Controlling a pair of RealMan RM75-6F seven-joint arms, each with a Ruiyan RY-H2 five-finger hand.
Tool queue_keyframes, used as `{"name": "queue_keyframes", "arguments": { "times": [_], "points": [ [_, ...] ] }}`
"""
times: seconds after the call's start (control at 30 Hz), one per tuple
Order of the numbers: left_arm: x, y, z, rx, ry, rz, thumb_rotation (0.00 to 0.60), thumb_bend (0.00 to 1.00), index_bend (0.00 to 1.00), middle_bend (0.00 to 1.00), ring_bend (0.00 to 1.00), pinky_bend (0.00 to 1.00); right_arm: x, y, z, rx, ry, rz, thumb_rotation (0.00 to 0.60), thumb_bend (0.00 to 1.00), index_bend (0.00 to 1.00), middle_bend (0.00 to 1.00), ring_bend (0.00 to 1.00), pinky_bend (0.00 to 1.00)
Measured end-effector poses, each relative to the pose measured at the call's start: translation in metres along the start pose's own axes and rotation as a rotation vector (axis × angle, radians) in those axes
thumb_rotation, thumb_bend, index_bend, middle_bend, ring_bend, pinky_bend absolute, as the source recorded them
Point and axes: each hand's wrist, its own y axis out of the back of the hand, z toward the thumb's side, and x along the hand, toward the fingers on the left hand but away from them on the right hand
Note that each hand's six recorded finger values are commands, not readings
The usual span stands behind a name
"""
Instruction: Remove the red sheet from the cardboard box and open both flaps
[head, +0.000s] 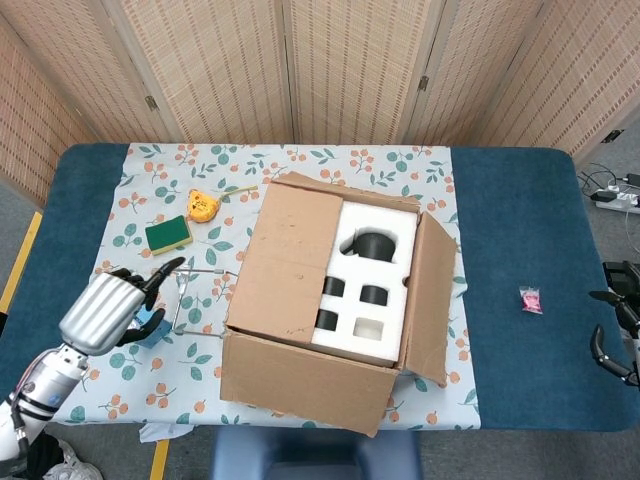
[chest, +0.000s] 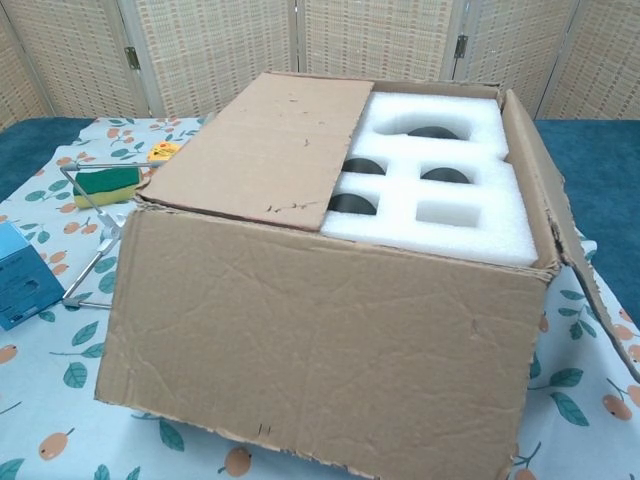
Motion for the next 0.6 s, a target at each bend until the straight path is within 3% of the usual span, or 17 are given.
{"name": "queue_keyframes", "arguments": {
  "times": [0.13, 0.23, 0.4, 0.6],
  "points": [
    [0.029, 0.009, 0.026, 0.026, -0.095, -0.05, 0.6, 0.79, 0.22, 0.91, 0.89, 0.87, 0.007, 0.009, 0.0, -0.036, 0.012, -0.032, 0.252, 0.67, 0.27, 0.0, 0.0, 0.0],
    [0.047, 0.011, 0.043, 0.046, -0.141, -0.095, 0.6, 0.85, 0.25, 0.97, 0.95, 0.93, 0.012, 0.017, -0.002, -0.045, 0.012, -0.06, 0.253, 0.67, 0.27, 0.0, 0.0, 0.0],
    [0.074, 0.012, 0.069, 0.029, -0.193, -0.186, 0.6, 0.9, 0.26, 1.0, 1.0, 1.0, 0.016, 0.027, -0.007, -0.072, 0.0, -0.093, 0.256, 0.67, 0.27, 0.0, 0.0, 0.0],
    [0.108, 0.019, 0.107, 0.016, -0.276, -0.217, 0.6, 0.92, 0.25, 1.0, 1.0, 1.0, 0.015, 0.03, -0.016, -0.118, -0.016, -0.078, 0.254, 0.67, 0.27, 0.0, 0.0, 0.0]
  ]
}}
